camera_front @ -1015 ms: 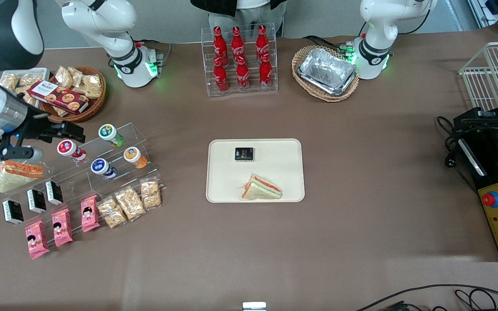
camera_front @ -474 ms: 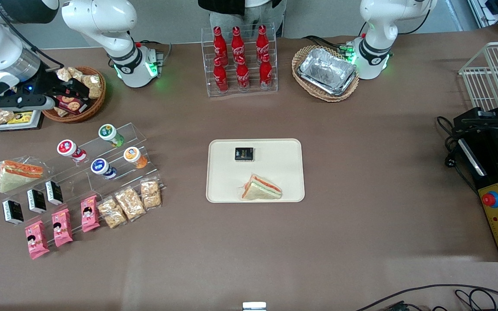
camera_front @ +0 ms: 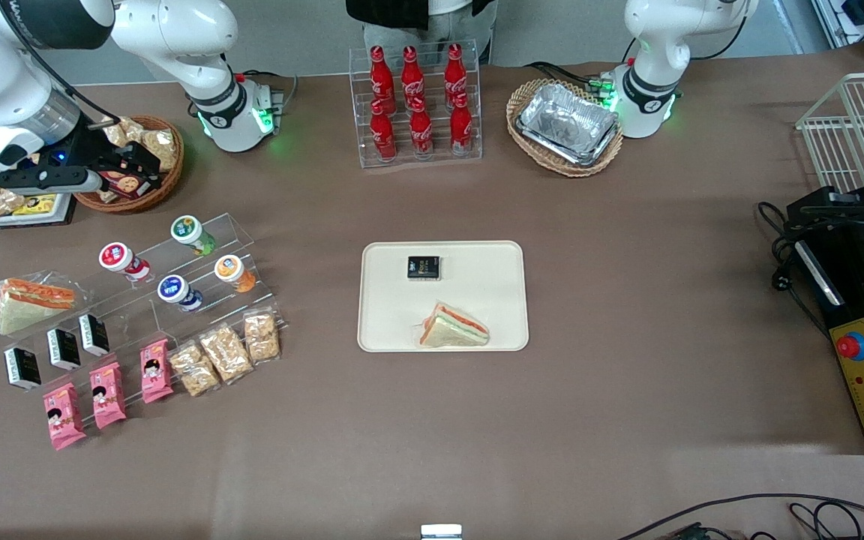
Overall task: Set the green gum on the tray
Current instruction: 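Move the right gripper over the green-labelled yogurt bottle on the rack, then lower the right gripper and close it around the green bottle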
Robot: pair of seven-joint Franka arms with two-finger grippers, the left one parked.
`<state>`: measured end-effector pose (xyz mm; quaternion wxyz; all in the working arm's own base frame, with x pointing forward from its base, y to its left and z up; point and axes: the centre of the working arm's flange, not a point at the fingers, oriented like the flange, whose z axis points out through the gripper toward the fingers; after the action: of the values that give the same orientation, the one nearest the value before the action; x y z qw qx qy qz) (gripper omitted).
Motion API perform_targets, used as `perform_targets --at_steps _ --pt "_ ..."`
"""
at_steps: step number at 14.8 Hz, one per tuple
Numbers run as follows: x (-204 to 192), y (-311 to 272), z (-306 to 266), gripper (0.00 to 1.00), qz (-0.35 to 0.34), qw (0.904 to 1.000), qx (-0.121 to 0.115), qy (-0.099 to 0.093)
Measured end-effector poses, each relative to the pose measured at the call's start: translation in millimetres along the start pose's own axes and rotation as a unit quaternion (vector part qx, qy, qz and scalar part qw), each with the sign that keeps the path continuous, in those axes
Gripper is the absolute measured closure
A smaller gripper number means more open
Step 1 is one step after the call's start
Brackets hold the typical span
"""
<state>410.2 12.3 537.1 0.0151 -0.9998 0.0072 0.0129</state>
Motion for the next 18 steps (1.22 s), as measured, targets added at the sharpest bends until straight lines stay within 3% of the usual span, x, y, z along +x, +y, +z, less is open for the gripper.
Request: perform_targets --at_steps 5,10,13,18 --pt "19.5 1.6 47.1 0.00 -0.006 1.0000 0.001 0.003" --pt "27.3 0.5 99.5 0.00 0.002 0.9995 0.025 -0.020" --pt "30.4 2.1 121.6 0.00 0.005 0.9995 0.026 -0.015" --pt "25.6 -3.3 140.9 0.00 -0.002 0.9994 0.025 -0.024"
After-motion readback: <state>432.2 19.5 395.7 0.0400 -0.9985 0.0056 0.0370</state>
